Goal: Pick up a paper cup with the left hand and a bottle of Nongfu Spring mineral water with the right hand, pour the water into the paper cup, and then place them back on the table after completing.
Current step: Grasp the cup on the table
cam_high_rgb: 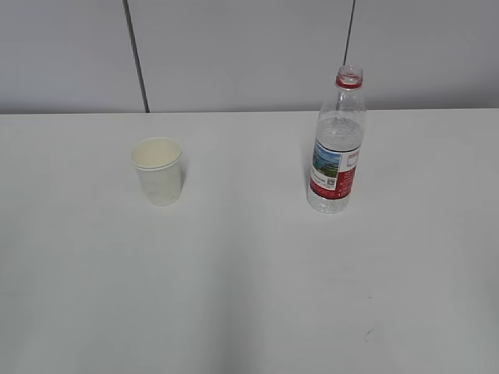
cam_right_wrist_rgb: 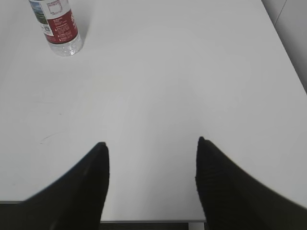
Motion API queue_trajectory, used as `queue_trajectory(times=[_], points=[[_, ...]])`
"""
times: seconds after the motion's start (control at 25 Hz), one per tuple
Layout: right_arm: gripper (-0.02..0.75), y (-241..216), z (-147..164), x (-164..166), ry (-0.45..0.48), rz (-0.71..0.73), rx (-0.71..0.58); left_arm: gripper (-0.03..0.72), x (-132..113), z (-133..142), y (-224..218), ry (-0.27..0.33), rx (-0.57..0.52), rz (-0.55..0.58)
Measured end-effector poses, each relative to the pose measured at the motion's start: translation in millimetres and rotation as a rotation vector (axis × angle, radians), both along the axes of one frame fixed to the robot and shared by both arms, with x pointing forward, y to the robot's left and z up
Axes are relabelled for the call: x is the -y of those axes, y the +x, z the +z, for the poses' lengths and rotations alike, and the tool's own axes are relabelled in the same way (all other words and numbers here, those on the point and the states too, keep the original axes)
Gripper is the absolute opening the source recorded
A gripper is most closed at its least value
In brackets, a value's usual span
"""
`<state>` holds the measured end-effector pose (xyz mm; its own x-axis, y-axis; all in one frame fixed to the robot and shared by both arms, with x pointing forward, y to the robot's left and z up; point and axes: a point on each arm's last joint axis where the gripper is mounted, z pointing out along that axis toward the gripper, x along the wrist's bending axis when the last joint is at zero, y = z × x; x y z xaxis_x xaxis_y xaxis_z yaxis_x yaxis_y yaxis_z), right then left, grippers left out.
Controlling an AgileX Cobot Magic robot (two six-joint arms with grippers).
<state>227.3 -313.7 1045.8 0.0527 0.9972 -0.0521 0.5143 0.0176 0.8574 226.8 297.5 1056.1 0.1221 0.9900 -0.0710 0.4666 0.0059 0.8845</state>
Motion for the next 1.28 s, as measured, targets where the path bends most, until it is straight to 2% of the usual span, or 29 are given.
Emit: queue_trajectory(times=[0.48,0.68,0.8,0.88,1.08,1.28], points=[[0.428,0,1,0,-0.002,0.000,0.008,0.311,0,0,0,0.000,0.000,0.000],[0.428,6,22,-1,-0.003,0.016,0.141,0.311,0,0,0,0.000,0.000,0.000],[0.428,23,33,-4,-0.009,0.031,0.172,0.311,0,0,0,0.000,0.001,0.000],[0.428,39,38,-6,-0.013,0.042,0.180,0.311,0,7,-1,-0.005,0.042,0.001],[0.428,80,49,-13,-0.001,0.071,0.228,0.311,-1,45,9,-0.023,0.251,0.018],[0.428,118,49,-19,0.040,0.083,0.236,0.311,3,61,57,-0.017,0.271,0.032]])
